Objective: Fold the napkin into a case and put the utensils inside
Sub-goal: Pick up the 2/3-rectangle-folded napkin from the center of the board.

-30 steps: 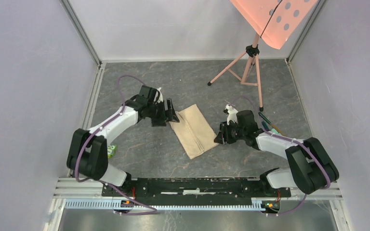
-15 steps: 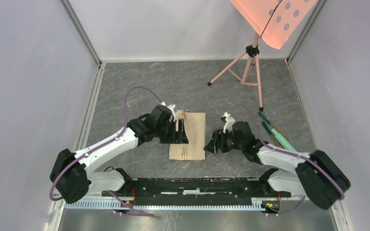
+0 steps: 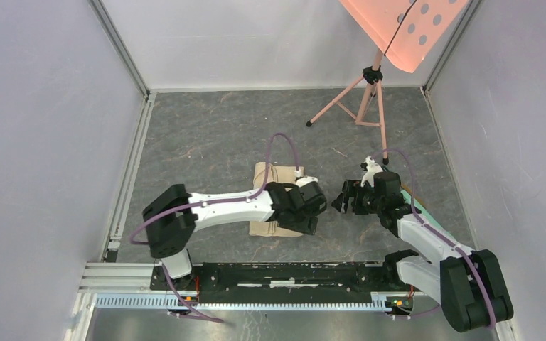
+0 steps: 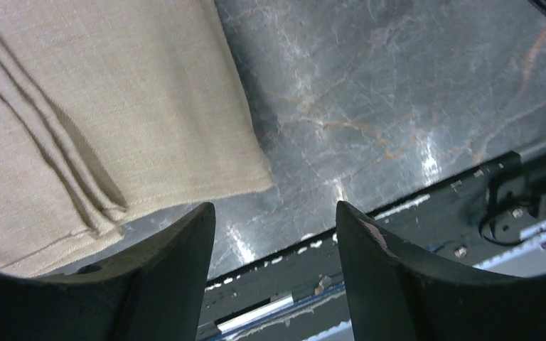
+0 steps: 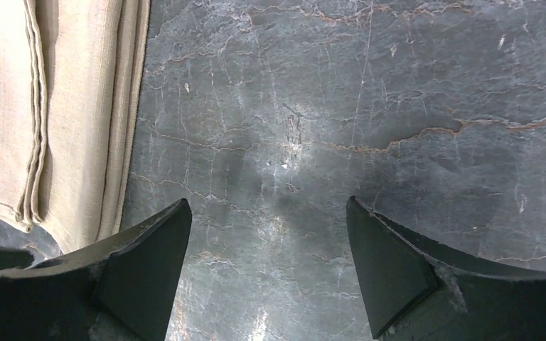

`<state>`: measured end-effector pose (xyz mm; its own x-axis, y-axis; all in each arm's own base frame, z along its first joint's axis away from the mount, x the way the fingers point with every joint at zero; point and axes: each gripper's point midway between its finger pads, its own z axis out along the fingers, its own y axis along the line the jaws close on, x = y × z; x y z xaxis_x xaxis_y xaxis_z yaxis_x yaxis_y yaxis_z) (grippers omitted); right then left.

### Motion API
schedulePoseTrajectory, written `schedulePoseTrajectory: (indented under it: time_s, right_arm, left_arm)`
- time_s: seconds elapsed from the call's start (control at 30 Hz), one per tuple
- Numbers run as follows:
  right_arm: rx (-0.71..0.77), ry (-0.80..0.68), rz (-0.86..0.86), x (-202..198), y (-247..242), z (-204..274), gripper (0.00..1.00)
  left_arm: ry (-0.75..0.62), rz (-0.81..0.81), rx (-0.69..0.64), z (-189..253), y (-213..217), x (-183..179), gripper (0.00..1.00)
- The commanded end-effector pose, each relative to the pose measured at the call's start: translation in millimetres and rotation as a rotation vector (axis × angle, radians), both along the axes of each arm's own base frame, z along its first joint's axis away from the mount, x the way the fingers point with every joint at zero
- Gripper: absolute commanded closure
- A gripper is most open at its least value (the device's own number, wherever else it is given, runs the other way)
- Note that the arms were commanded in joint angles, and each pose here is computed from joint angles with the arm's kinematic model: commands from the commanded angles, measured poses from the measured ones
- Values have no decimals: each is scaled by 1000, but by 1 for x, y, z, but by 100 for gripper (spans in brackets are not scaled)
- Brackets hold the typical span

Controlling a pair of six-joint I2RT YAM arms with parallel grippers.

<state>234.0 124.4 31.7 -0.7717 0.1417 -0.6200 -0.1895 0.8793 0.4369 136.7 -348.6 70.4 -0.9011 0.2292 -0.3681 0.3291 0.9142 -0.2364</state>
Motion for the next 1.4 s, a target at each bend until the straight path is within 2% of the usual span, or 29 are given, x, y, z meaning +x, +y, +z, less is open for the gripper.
schedulePoseTrajectory:
  time_s: [0.0, 0.27, 0.53, 0.63, 0.7, 0.77, 0.83, 1.07, 1.37]
  right_arm:
    - [-8, 23, 63, -12, 1, -5, 13]
    - [25, 8, 98, -16, 7, -4, 14]
    - [49, 19, 110, -21, 11, -7, 13]
    - [60, 0, 119, -19, 15, -6, 12]
    - [74, 2, 130, -20, 21, -6, 10]
    - [115, 8, 150, -23, 30, -4, 6]
    - [183, 24, 163, -26, 41, -2, 5]
    - [394, 60, 109, -18, 75, 17, 3]
    - [526, 122, 72, 0, 117, 27, 5]
  left_arm:
    - [-27, 54, 80, -7, -9, 13, 31]
    - [-4, 25, 200, -32, -12, 17, 44]
    - [20, 8, 270, -53, -5, 14, 50]
    - [9, 15, 301, -60, 2, 15, 60]
    - [0, 14, 309, -61, 5, 17, 71]
    - [-12, 1, 301, -55, 6, 18, 87]
    - [-29, 7, 293, -48, 10, 19, 96]
    - [-62, 2, 209, -17, 16, 16, 98]
    - [-78, -18, 177, -3, 21, 14, 98]
